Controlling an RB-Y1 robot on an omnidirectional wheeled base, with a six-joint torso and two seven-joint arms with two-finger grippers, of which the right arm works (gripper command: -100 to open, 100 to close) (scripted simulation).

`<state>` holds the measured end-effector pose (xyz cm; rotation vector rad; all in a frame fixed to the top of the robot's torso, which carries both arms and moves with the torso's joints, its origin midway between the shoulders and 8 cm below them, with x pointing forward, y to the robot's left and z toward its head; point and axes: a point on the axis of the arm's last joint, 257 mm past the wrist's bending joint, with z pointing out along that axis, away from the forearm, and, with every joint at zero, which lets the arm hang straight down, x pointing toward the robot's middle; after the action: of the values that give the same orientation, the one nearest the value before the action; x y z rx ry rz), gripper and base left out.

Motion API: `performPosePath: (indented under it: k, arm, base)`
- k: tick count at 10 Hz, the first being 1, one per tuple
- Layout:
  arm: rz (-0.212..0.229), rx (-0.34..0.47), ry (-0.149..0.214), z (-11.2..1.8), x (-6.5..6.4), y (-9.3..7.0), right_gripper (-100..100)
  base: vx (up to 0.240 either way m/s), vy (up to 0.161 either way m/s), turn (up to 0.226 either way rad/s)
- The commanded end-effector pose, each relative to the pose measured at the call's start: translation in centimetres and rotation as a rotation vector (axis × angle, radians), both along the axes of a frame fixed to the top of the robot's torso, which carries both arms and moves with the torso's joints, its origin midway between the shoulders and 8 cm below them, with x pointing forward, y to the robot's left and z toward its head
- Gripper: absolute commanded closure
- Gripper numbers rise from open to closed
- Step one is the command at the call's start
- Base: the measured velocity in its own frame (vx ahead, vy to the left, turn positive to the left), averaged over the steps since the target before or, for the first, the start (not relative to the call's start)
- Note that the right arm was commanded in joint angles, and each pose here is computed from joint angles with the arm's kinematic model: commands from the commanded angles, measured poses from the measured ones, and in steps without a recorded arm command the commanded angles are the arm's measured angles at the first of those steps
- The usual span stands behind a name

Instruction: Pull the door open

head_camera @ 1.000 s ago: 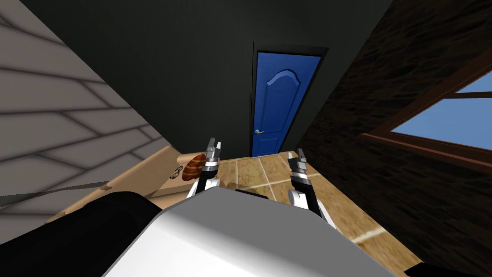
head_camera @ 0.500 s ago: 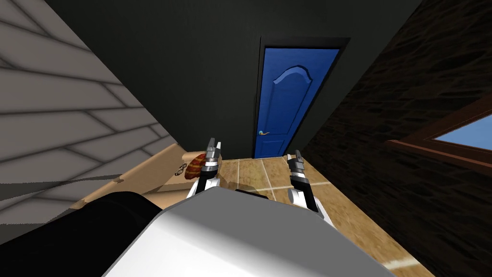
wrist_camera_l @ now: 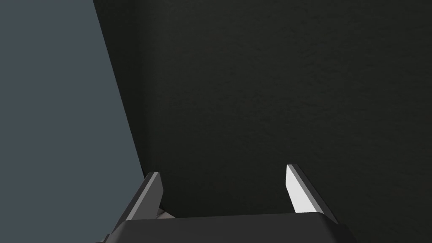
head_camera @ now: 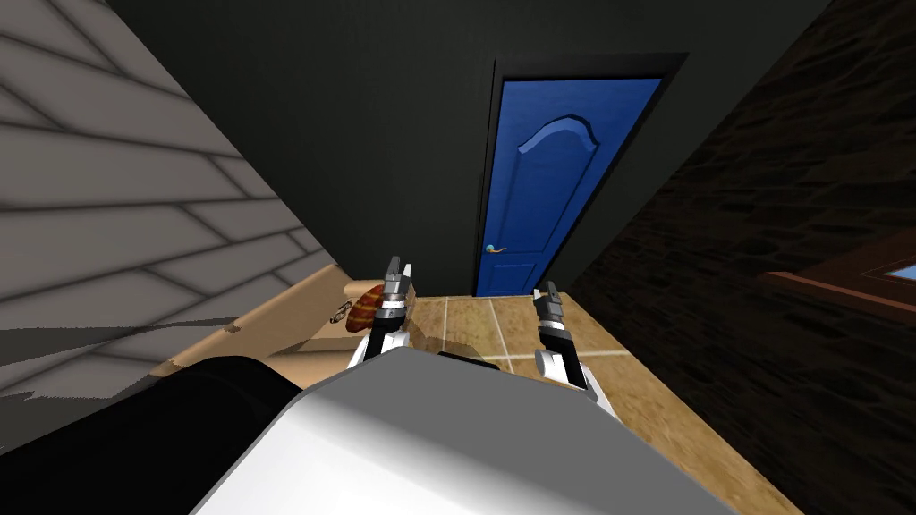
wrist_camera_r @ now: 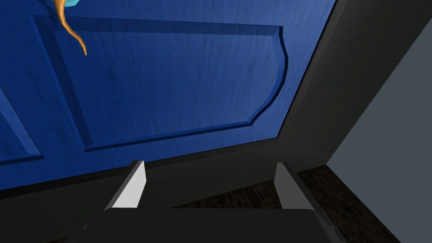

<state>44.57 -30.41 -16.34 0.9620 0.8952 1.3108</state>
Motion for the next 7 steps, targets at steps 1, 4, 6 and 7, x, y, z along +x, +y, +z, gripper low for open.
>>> performPosePath:
  k: [1, 4, 6, 7]
  arm:
    - [-0.006, -0.004, 0.017, -1.1, 0.5, -0.6, -100]
    - [-0.018, -0.012, 0.050, -3.1, 1.5, -1.7, -100]
    - [-0.025, -0.013, 0.073, -4.4, 1.8, -2.2, -100]
    - [-0.030, -0.016, 0.085, -5.1, 2.1, -2.6, -100]
  base:
    - [0.075, -0.021, 0.155]
    - [0.097, -0.020, 0.152]
    - [0.057, -0.016, 0.076]
    - [0.068, -0.015, 0.188]
